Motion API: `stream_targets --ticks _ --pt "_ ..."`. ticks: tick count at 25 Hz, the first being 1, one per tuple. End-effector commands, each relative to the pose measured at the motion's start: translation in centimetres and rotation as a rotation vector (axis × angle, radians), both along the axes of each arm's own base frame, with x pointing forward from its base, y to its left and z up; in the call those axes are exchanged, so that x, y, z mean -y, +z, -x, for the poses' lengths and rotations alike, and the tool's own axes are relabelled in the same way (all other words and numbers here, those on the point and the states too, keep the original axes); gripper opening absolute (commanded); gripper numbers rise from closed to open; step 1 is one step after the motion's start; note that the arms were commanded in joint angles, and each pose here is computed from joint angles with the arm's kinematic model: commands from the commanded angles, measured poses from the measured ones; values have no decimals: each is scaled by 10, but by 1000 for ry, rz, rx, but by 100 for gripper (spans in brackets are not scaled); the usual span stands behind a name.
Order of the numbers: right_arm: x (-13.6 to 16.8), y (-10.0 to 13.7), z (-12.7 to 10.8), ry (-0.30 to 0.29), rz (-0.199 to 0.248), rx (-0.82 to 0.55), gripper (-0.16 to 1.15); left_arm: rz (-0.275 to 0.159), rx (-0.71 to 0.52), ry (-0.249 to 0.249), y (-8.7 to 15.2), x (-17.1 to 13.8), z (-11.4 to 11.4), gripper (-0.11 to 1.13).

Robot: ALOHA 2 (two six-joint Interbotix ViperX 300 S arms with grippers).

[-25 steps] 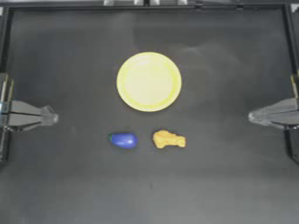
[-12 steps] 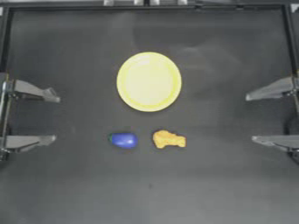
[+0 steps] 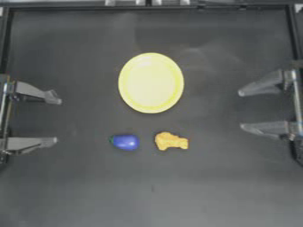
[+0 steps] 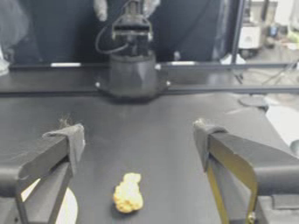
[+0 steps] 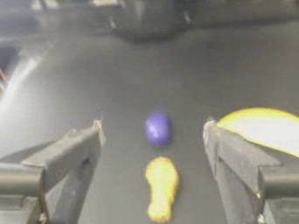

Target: Put brown chicken wing on plate

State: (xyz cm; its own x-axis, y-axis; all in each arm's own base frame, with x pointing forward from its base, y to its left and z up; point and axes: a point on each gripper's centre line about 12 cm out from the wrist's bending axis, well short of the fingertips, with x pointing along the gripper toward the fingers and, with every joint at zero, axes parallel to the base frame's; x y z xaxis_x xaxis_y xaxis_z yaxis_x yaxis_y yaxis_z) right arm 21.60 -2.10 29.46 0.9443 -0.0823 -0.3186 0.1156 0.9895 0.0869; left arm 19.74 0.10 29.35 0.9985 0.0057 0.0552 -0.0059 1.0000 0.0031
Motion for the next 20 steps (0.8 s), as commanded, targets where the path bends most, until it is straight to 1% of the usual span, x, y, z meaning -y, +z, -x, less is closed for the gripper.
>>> stream_targets --ticks 1,5,7,10,13,20 --pt "3 8 -25 7 -3 -124 99 3 5 2 6 0 -5 103" --pt "6 2 -54 18 1 -291 99 5 -5 3 5 -1 -5 103" --pt "8 0 -67 21 -1 -345 99 11 -11 10 4 -2 -5 103" --pt "9 -1 -84 28 0 -400 99 17 -17 19 3 -4 -5 103" --pt "8 -4 -98 36 -13 -450 99 17 -18 21 3 -4 -5 103" --pt "5 -25 -128 61 -11 -594 99 18 -21 19 4 -4 -6 103"
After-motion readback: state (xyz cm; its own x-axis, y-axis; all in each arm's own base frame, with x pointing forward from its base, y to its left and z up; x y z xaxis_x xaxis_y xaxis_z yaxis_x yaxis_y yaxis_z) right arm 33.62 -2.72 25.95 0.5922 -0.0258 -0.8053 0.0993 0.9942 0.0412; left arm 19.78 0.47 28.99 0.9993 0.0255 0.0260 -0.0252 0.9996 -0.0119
